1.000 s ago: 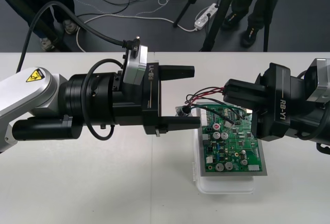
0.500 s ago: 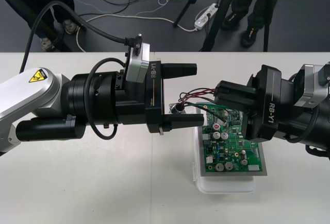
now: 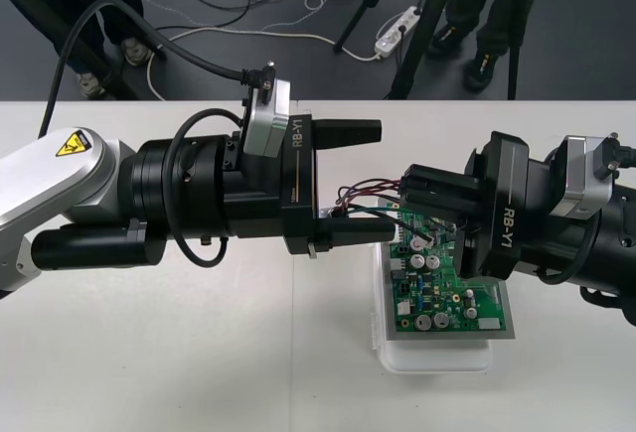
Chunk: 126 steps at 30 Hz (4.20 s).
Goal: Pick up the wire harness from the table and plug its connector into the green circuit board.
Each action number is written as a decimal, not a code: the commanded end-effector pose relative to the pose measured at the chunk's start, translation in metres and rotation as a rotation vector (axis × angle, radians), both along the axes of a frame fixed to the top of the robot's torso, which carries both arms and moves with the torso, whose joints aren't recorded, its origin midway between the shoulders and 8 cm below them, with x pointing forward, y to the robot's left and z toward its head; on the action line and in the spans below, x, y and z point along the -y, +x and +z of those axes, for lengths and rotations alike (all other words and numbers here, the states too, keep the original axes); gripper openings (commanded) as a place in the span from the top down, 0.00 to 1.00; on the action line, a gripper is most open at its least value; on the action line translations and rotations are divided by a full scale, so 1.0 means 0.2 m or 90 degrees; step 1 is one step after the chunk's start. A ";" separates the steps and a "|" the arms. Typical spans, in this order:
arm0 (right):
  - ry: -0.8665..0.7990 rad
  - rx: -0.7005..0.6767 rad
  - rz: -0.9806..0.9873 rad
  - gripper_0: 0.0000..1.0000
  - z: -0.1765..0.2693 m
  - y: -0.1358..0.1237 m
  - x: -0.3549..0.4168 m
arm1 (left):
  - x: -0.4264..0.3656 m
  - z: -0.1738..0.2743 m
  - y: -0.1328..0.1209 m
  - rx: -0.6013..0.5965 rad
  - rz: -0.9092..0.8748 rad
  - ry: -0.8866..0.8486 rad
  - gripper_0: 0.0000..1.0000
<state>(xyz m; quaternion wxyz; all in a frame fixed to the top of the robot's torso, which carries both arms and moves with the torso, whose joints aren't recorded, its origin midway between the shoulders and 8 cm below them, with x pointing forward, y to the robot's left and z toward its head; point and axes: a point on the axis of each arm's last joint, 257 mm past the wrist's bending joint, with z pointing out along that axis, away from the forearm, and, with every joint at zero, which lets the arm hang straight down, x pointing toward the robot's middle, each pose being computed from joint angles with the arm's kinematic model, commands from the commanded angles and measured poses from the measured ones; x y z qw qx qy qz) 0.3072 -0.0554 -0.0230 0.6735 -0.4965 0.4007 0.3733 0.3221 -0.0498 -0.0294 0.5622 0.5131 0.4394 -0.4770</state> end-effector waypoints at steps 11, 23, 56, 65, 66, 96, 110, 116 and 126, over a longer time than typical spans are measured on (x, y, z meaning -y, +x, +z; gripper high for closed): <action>0.026 -0.004 0.032 1.00 0.12 -0.09 -0.09 | 0.07 0.12 -0.05 0.067 -0.012 -0.024 0.00; 0.022 -0.026 0.027 1.00 0.11 -0.07 -0.09 | 0.07 0.14 -0.05 0.090 -0.012 -0.029 0.00; 0.024 -0.028 0.020 1.00 0.12 -0.06 -0.08 | 0.07 0.19 -0.06 0.123 -0.010 -0.053 1.00; 0.024 -0.027 0.021 1.00 0.12 -0.06 -0.08 | 0.07 0.19 -0.06 0.123 -0.010 -0.055 1.00; 0.024 -0.028 0.020 1.00 0.12 -0.06 -0.08 | 0.07 0.19 -0.06 0.121 -0.010 -0.055 1.00; 0.032 -0.051 0.008 0.00 0.12 -0.02 -0.08 | 0.07 0.20 -0.07 0.122 -0.011 -0.060 1.00; 0.032 -0.062 -0.010 0.00 0.13 0.02 -0.05 | 0.03 0.13 -0.03 0.122 0.007 -0.047 1.00; 0.016 -0.053 -0.022 0.00 0.14 0.04 -0.01 | -0.02 0.07 -0.02 0.116 0.020 -0.033 1.00; -0.025 -0.049 -0.054 0.00 0.13 0.12 0.10 | -0.12 -0.14 0.02 0.096 -0.003 -0.002 1.00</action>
